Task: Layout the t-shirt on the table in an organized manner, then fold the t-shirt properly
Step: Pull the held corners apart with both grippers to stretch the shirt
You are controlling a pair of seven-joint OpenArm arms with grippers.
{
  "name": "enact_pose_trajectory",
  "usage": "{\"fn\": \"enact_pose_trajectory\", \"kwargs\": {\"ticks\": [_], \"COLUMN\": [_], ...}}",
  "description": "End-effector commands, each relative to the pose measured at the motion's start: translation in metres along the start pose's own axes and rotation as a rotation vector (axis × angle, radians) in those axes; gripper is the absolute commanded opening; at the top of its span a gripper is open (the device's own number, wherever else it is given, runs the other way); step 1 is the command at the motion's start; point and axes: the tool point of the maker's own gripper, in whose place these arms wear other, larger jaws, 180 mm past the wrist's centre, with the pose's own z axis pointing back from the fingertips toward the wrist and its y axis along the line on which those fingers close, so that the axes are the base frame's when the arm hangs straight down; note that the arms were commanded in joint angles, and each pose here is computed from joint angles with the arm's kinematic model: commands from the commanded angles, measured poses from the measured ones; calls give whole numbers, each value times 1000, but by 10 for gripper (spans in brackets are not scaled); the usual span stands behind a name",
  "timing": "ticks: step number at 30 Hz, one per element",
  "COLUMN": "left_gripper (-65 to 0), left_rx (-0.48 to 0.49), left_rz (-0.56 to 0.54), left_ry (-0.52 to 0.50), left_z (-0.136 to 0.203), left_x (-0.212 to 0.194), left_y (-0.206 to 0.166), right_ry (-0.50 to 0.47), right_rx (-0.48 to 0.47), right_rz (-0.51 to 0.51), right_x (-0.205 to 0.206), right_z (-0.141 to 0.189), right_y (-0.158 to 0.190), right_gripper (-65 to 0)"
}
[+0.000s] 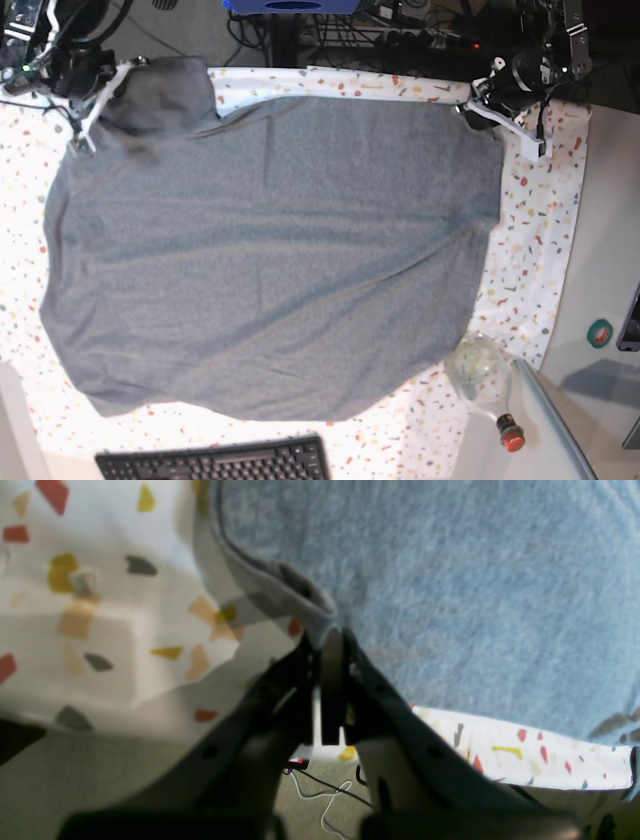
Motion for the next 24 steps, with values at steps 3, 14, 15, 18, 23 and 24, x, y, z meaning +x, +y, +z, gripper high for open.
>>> {"fn": "enact_pose_trajectory", "kwargs": {"ticks": [3,14,15,18,23,24], "left_gripper": [-650,-650,-650,-650,-650,-650], "left_rx": [-6,13,13,11,9,9], "left_rz": [-19,-35,-35,-36,-38,-37], "left_ry": [-27,-36,-36,-34,-32,-35], "left_z": [4,7,7,7,7,7], "left_x": [10,17,17,17,16,17], "left_y": [-1,9,9,8,7,7], "right_ry": [-59,-130,-140,-152,-116,-118], "right_rx": [-57,-224,-221,-201,-105,-92], "right_rz": [45,-121,-117,-124,-146,-163], "right_x": [21,12,13,13,9,9], "right_z": [23,61,60,53,13,7], "right_y": [-9,-69,-68,-65,-58,-59], "right_gripper": [-650,-563,-465,-282,-269,-269]}}
